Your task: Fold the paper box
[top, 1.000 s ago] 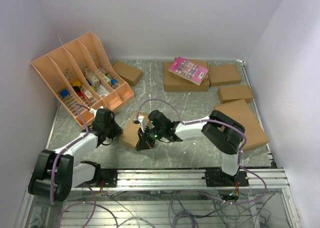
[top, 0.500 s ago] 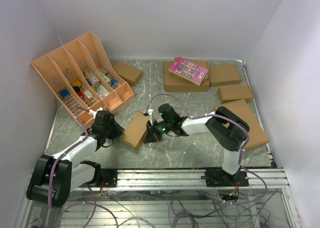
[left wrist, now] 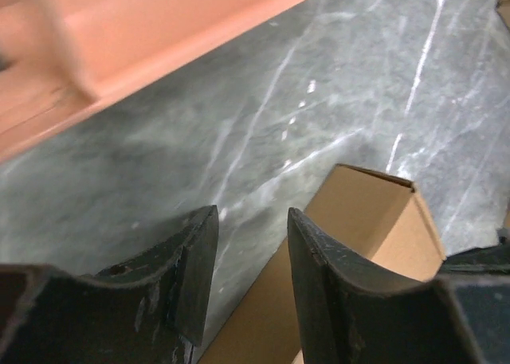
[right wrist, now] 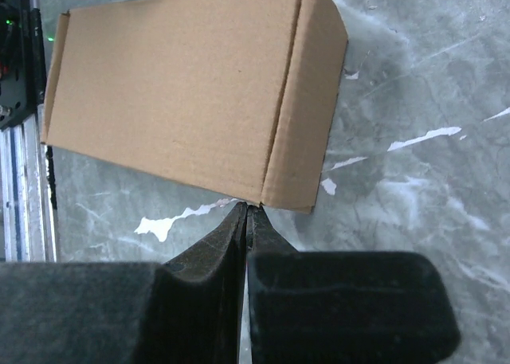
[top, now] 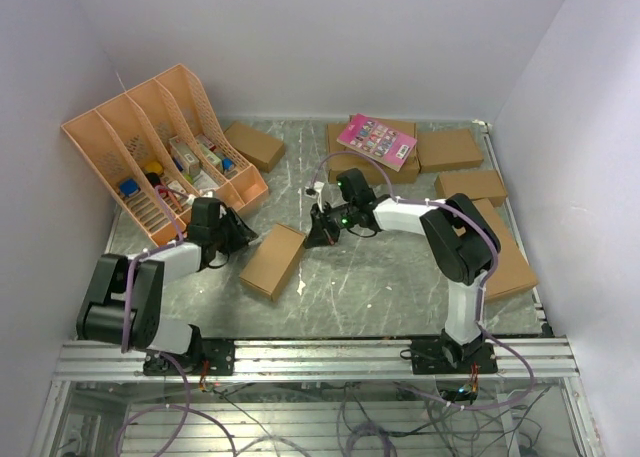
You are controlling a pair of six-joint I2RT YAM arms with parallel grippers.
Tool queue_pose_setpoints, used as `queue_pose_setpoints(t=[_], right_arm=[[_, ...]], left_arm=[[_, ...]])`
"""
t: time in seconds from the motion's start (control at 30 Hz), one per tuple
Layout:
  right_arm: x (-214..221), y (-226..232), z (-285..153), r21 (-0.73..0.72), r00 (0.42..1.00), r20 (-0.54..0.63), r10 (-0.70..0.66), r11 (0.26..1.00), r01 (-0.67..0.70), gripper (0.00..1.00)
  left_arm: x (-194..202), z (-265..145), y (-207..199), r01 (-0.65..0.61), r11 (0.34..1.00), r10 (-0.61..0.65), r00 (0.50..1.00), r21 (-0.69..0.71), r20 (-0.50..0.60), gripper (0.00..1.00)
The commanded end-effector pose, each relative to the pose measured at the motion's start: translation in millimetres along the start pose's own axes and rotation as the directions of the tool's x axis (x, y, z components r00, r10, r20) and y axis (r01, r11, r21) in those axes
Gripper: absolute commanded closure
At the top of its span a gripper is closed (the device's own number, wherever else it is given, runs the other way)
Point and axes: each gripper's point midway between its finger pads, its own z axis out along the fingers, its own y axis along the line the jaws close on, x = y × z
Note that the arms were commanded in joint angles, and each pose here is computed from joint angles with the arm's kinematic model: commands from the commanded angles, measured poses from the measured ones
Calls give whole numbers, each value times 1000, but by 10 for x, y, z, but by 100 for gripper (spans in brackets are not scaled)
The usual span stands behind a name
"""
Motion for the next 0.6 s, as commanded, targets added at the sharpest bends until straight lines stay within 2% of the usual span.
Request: queue_pose_setpoints(t=[0.0, 0.07, 0.17, 0.33, 0.37, 0.43, 0.5, 0.53, 0.57], right_arm=[[28, -97, 85, 6, 999, -37, 10, 1000, -10, 98], [2, -88, 62, 1, 999, -41, 0, 1000, 0, 97], [-75, -106, -148, 41, 997, -45, -68, 997, 70, 96], [-568, -250, -968, 238, 966, -38, -255, 937, 256, 95], [-715, -259, -1176, 289, 956, -30, -292, 913, 288, 90], [-1023, -269, -1589, 400, 929, -30, -368, 848, 349, 60], [-1324, -218, -2017, 497, 899, -38, -437, 772, 397, 36], [-1460, -179, -2205, 536, 890, -28, -455, 745, 398, 24], [-1615, -117, -2396, 574, 883, -3, -469, 722, 386, 12]], left_arm=[[46, 124, -155, -52, 993, 57, 997, 110, -48, 49], [-4, 72, -142, -63, 994, 65, 997, 90, -29, 48], [-262, -148, -127, -94, 995, 92, 994, 26, 60, 47], [-870, -829, -379, -169, 986, 166, 945, -15, 280, 40], [-985, -997, -533, -211, 977, 194, 926, 16, 324, 36], [-1262, -1399, -951, -294, 950, 221, 871, 107, 439, 24], [-1452, -1775, -1358, -390, 898, 233, 811, 201, 536, 6], [-1518, -1944, -1550, -433, 867, 230, 786, 246, 573, 2], [-1601, -2129, -1745, -469, 835, 217, 761, 287, 611, 5]])
